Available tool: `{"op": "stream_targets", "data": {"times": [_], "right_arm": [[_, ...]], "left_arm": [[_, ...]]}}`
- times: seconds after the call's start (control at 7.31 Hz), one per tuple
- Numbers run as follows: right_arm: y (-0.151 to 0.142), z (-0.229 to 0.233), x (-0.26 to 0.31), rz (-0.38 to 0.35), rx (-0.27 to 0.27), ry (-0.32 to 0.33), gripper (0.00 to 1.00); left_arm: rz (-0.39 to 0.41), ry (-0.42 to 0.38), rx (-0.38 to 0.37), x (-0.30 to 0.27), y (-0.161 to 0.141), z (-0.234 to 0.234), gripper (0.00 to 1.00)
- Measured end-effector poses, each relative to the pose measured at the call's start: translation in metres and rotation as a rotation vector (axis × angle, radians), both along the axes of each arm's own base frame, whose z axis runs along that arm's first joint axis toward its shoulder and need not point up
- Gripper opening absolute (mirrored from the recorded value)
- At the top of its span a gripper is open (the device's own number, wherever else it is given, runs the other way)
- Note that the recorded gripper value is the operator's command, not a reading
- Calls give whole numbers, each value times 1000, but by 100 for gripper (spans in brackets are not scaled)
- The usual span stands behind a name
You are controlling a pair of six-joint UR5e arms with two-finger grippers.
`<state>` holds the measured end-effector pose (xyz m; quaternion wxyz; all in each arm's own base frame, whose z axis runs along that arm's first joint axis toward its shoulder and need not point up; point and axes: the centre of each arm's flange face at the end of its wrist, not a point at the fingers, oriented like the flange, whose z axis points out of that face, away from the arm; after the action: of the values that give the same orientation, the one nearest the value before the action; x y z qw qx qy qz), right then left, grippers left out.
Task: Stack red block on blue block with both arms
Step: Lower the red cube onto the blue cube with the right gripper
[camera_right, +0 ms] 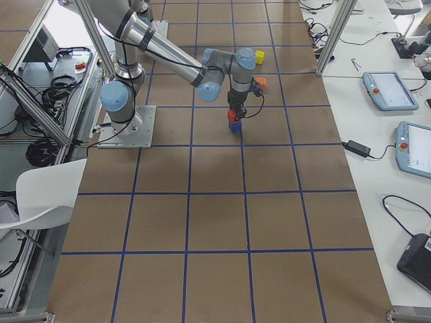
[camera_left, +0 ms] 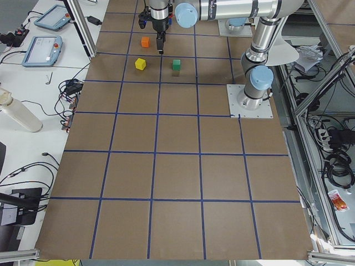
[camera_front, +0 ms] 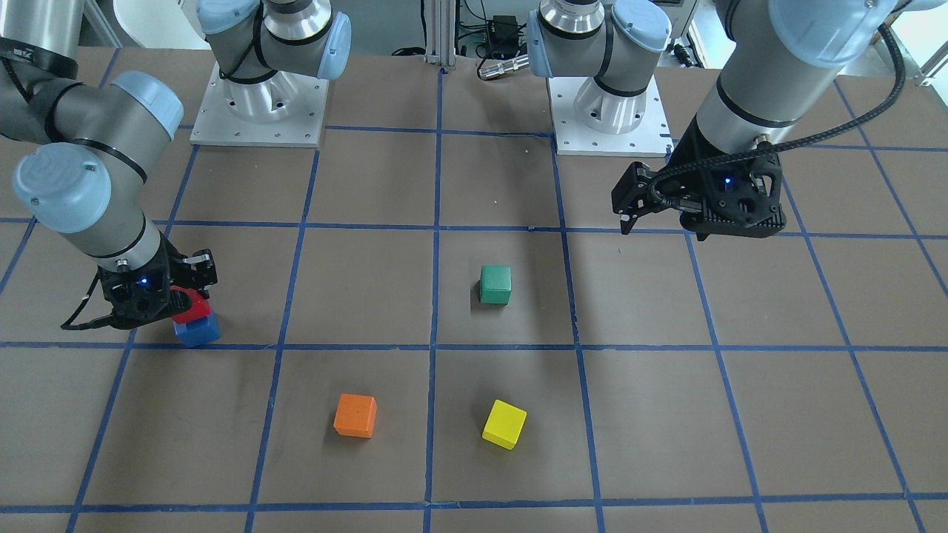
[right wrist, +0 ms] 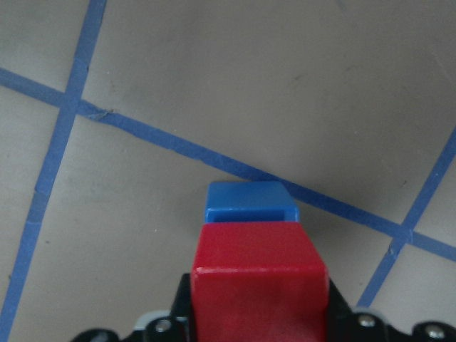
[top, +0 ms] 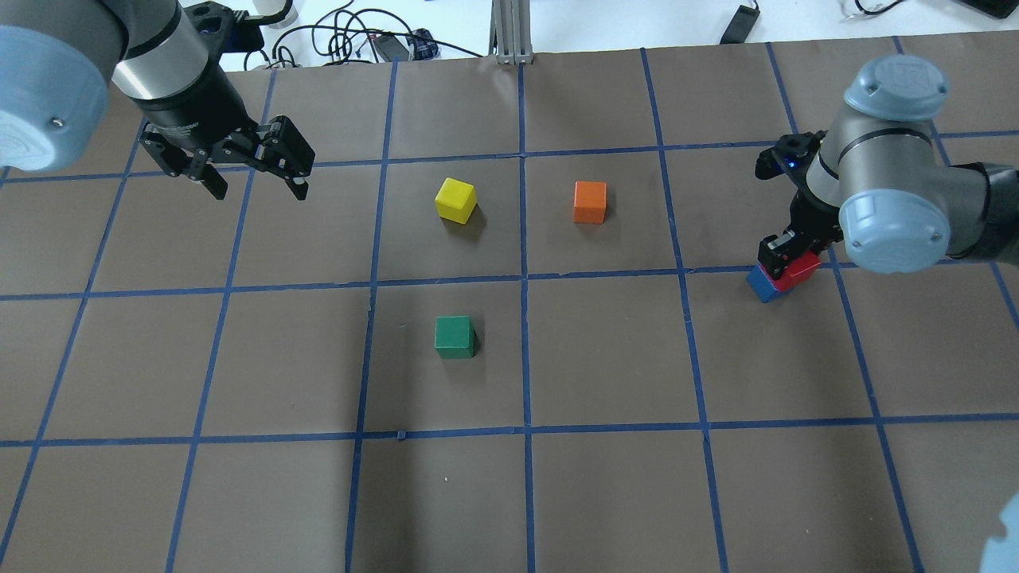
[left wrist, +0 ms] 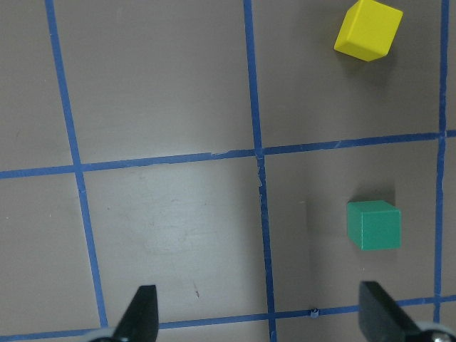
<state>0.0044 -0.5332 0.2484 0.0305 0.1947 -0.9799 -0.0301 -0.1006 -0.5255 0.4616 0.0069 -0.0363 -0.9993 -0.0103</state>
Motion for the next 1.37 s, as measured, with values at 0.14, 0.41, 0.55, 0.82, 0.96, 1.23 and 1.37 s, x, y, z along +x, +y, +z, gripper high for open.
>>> {"op": "stream_targets", "data": {"times": [0.14,0.41,0.55,0.82,0.96,1.23,1.37], "right_arm": [[-4,-2,-2,-6,-20,6,3],[-5,-5,-3,-12,-34,9,5],[-4,-4,-3,-14,-34,8,5],[-3,-4,-2,-17,-28,6,5],[-2,-4,-2,-17,-25,3,5],[-1,-5,-1,-16,-20,-3,6],[-1,-5,0,-16,-14,-5,13]], "left_arm": [[-1,0,0,0,0,0,100],[0,0,0,0,0,0,100],[0,0,-1,0,0,0,100],[0,0,0,0,0,0,100],[0,0,-1,0,0,0,100],[0,-1,-2,0,0,0,100],[0,-1,-2,0,0,0,100]]}}
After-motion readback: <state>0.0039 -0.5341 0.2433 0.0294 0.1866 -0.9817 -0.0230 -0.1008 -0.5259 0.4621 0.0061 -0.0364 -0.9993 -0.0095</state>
